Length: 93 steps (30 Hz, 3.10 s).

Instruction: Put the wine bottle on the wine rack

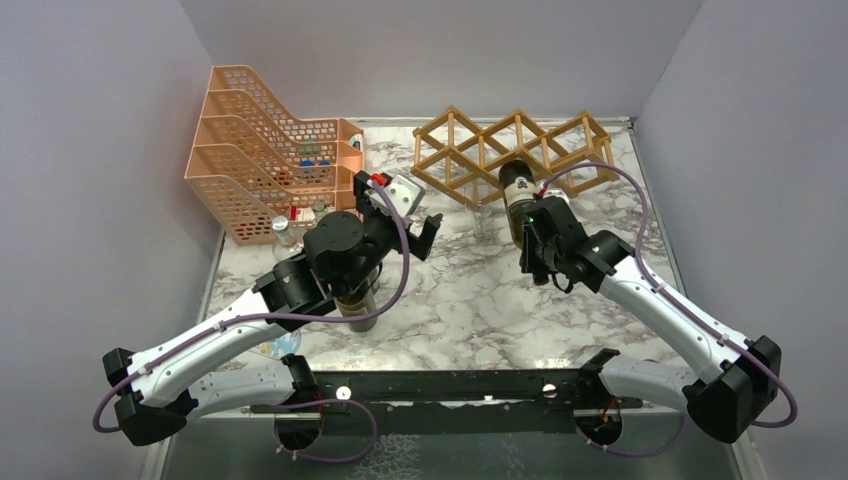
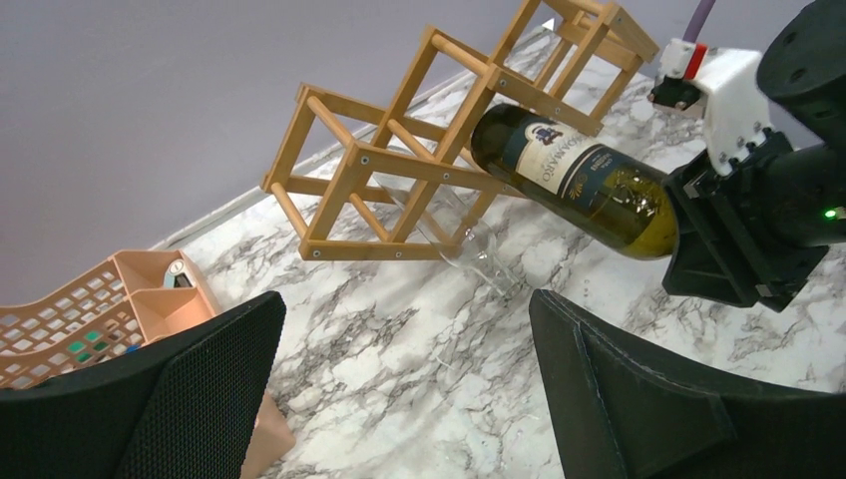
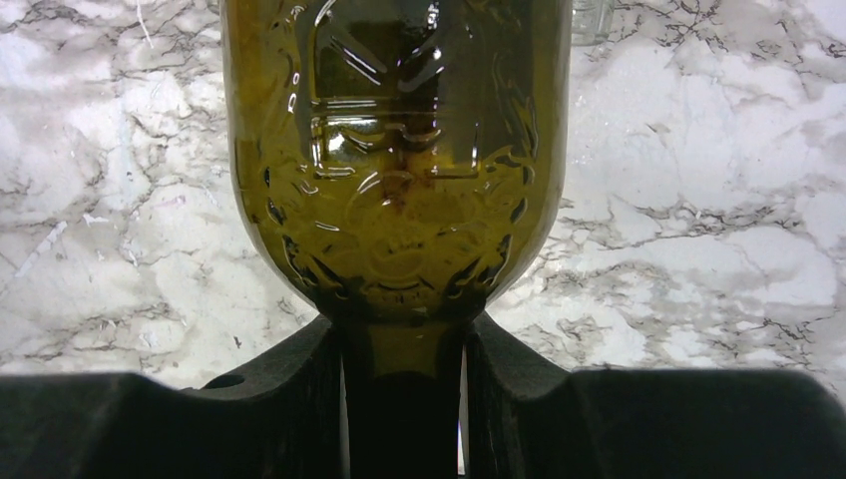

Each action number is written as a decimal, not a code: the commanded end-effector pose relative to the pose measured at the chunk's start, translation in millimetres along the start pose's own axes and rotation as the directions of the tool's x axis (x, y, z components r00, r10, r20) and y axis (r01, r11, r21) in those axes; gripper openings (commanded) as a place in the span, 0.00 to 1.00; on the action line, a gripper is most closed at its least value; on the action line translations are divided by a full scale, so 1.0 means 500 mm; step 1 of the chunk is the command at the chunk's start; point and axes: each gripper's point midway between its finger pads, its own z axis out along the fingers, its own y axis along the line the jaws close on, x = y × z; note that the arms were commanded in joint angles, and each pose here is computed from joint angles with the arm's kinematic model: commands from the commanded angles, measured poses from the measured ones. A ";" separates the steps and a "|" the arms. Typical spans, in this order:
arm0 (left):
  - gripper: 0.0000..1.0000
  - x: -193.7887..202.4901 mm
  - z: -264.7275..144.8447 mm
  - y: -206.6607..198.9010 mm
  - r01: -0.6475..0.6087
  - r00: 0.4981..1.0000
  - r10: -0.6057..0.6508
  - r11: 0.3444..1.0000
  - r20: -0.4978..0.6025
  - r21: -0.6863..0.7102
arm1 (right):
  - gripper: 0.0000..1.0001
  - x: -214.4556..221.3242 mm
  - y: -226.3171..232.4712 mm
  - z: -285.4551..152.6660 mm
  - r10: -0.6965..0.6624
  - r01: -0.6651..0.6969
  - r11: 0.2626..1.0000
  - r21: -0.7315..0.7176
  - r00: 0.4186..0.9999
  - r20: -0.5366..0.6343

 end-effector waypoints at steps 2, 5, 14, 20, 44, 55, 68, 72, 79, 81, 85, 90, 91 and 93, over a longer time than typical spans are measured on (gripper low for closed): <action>0.99 -0.032 -0.014 0.013 0.041 0.996 -0.040 0.999 0.074 -0.012 | 0.01 -0.113 0.017 0.010 0.070 -0.069 0.998 -0.013 0.979 0.191; 0.99 -0.024 -0.011 0.012 0.034 0.997 -0.033 0.999 0.068 -0.015 | 0.01 -0.126 0.019 0.023 0.082 -0.081 0.997 -0.012 0.974 0.210; 0.99 -0.020 -0.011 0.019 0.026 0.998 -0.024 0.999 0.062 -0.033 | 0.01 -0.171 0.017 0.074 0.082 -0.083 0.997 -0.006 0.966 0.244; 0.99 -0.021 -0.014 0.019 0.031 0.997 -0.028 0.999 0.069 -0.030 | 0.01 -0.210 0.014 0.108 0.073 -0.070 0.997 -0.021 0.960 0.269; 0.99 -0.014 -0.004 0.013 0.020 0.998 -0.018 0.999 0.061 -0.025 | 0.14 -0.301 -0.024 0.202 0.035 -0.017 0.998 -0.067 0.959 0.281; 0.99 -0.015 0.002 0.007 0.016 0.998 -0.015 1.000 0.057 -0.016 | 0.62 -0.279 -0.010 0.189 0.055 -0.025 0.993 -0.118 0.966 0.254; 0.99 -0.028 -0.002 0.007 0.026 0.997 -0.025 1.000 0.068 -0.009 | 0.67 -0.303 -0.021 0.092 0.085 -0.049 0.991 -0.122 0.948 0.306; 0.99 -0.052 -0.016 0.019 0.005 0.997 -0.004 1.000 0.077 -0.013 | 0.66 -0.308 -0.010 0.033 0.094 -0.033 0.983 -0.179 0.934 0.343; 0.99 -0.122 -0.063 0.059 0.041 0.986 -0.032 0.998 0.166 -0.052 | 0.61 -0.278 0.105 -0.057 0.008 0.154 0.861 -0.485 0.949 0.315; 0.99 -0.139 -0.076 0.070 0.048 0.983 -0.036 0.997 0.180 -0.063 | 0.61 -0.272 0.132 -0.078 -0.016 0.206 0.829 -0.520 0.938 0.346; 0.99 -0.169 -0.100 0.098 0.068 0.976 -0.045 0.992 0.212 -0.105 | 0.61 -0.259 0.211 -0.125 -0.051 0.318 0.742 -0.590 0.904 0.423; 0.99 -0.200 -0.127 0.130 0.094 0.964 -0.051 0.984 0.261 -0.154 | 0.62 -0.232 0.359 -0.159 -0.106 0.448 0.633 -0.631 0.858 0.503; 0.99 -0.205 -0.132 0.135 0.095 0.962 -0.050 0.983 0.268 -0.160 | 0.62 -0.227 0.390 -0.165 -0.117 0.470 0.621 -0.627 0.847 0.519; 0.99 -0.213 -0.140 0.142 0.098 0.958 -0.047 0.980 0.282 -0.170 | 0.62 -0.221 0.442 -0.168 -0.119 0.489 0.593 -0.640 0.839 0.532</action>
